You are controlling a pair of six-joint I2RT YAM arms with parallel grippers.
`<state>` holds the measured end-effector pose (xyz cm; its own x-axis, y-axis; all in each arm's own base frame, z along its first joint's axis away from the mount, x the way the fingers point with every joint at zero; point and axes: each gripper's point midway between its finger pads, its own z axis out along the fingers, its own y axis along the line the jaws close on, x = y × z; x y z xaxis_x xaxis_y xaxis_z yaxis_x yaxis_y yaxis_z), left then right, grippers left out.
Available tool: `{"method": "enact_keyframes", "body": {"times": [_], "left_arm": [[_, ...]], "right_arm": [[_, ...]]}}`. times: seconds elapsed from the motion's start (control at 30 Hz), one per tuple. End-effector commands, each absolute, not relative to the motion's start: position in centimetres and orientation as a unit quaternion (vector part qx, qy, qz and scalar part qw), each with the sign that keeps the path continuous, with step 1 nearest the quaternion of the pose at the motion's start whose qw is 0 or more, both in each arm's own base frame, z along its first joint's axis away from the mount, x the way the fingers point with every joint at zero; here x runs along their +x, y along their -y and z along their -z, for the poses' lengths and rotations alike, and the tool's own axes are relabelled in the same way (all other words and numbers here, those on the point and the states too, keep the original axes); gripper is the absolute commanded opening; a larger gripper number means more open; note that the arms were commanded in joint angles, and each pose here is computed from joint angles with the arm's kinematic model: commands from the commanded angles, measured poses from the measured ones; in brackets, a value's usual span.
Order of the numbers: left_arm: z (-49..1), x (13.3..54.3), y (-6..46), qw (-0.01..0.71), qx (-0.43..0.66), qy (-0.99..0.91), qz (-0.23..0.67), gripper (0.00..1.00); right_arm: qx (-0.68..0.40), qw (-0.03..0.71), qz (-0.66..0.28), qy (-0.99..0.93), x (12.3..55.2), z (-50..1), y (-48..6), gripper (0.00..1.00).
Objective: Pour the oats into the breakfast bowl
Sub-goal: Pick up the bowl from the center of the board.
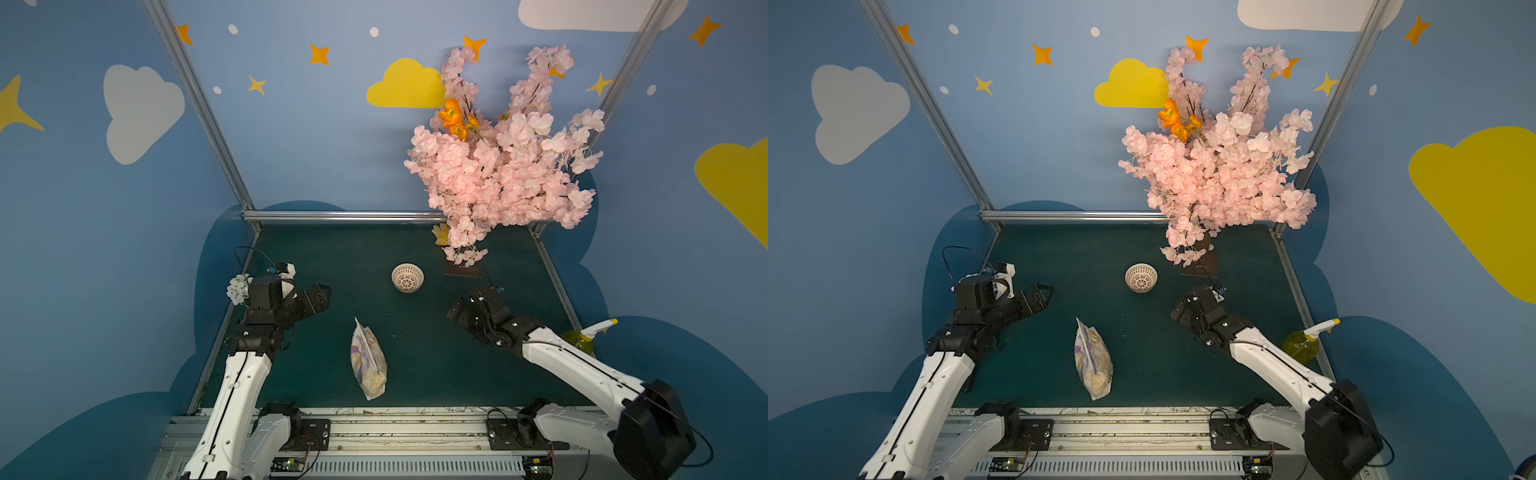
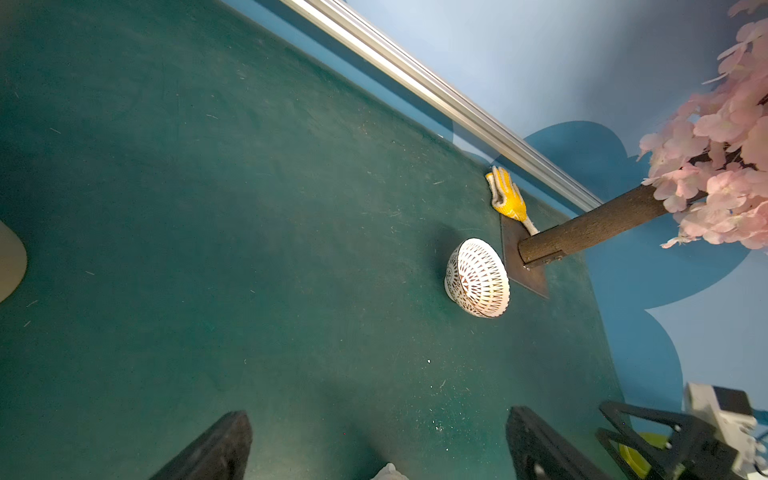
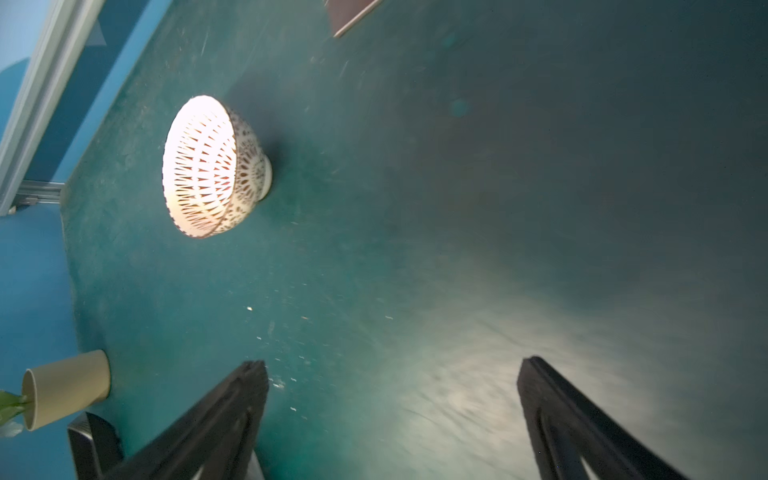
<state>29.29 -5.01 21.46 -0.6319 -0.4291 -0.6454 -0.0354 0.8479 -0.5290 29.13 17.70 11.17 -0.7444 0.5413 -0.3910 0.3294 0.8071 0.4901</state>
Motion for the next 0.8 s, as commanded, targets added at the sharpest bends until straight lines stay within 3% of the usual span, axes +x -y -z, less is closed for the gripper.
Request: {"method": "enact_keyframes", "body": {"times": [0.0, 0.43, 0.5, 0.6, 0.77], "left_arm": [[-21.1, 28.9, 5.0, 0.41, -0.129, -0.871, 0.24, 0.99], [-20.4, 29.0, 4.3, 0.405, -0.14, -0.875, 0.223, 0.96], [-20.3, 29.1, 4.4, 0.403, -0.141, -0.876, 0.223, 0.95], [-20.2, 29.1, 4.3, 0.403, -0.144, -0.876, 0.221, 0.95], [-20.0, 29.1, 4.3, 0.404, -0.147, -0.874, 0.227, 0.94]], "right_arm": [[0.273, 0.263, -0.239, -0.894, 32.4, -11.4, -21.4, 0.95], [0.3, 0.27, -0.258, -0.878, 39.4, -9.3, -27.4, 0.79], [0.3, 0.265, -0.248, -0.882, 40.1, -8.7, -27.9, 0.73], [0.297, 0.263, -0.235, -0.887, 40.9, -7.7, -28.3, 0.57], [0.292, 0.258, -0.208, -0.897, 41.7, -6.6, -28.5, 0.44]]}}
